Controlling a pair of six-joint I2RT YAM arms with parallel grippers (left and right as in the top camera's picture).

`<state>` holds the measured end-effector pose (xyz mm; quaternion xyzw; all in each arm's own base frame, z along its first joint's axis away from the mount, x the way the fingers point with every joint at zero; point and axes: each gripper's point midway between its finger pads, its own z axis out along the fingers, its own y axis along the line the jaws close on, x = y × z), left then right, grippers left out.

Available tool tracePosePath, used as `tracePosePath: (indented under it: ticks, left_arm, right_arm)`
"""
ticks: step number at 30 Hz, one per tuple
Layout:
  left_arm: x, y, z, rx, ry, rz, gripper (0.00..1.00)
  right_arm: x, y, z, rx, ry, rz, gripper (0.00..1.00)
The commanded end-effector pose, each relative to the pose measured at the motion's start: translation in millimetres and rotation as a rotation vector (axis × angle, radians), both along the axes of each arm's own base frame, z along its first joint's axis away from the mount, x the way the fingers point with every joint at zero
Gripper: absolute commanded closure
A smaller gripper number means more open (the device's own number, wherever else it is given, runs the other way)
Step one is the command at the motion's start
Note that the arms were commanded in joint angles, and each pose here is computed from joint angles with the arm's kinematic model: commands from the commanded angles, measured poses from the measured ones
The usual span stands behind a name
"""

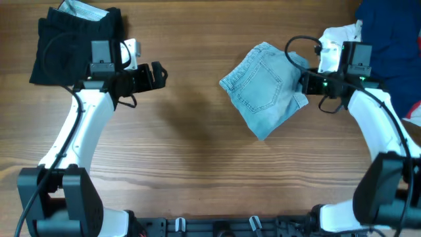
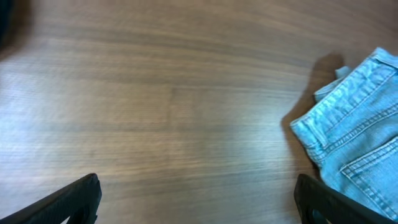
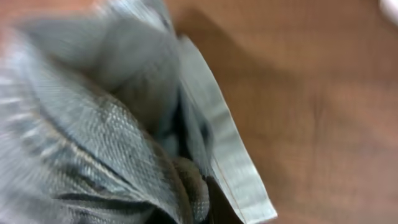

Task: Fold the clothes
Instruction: 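Grasp the jeans waistband with the left gripper beside the right gripper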

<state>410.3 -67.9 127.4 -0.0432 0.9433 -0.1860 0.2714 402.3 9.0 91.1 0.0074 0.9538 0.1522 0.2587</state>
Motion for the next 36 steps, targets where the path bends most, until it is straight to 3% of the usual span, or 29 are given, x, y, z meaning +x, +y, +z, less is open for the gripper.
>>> tracePosePath:
  ticks: [1, 2, 4, 12, 22, 30, 36]
  left_arm:
    - [10, -27, -2, -0.014, -0.031, -0.084, 0.0]
    - [12, -34, -4, -0.024, -0.04, -0.103, 0.0]
    - [18, -56, -11, -0.045, -0.062, -0.161, 0.0]
    - [48, -120, -42, -0.047, -0.175, -0.301, 0.0]
    - [49, -203, -63, 0.043, -0.162, -0.549, 0.0]
    - [39, -216, -90, 0.29, -0.216, -0.693, 0.06]
    - [44, -203, -108, 0.399, -0.198, -0.672, 0.04]
  right_arm:
    - [-11, 1, -35, 0.028, 0.125, -0.05, 0.36]
    - [-11, 2, -36, 0.036, 0.13, -0.059, 0.23]
    - [-9, 4, -33, 0.053, 0.118, -0.058, 0.14]
    - [-9, 9, -28, 0.08, 0.109, -0.046, 0.13]
    - [-11, 11, -28, 0.091, 0.115, -0.041, 0.13]
    - [-11, 11, -28, 0.092, 0.114, -0.037, 0.12]
    - [-13, 12, -29, 0.09, 0.121, -0.032, 0.12]
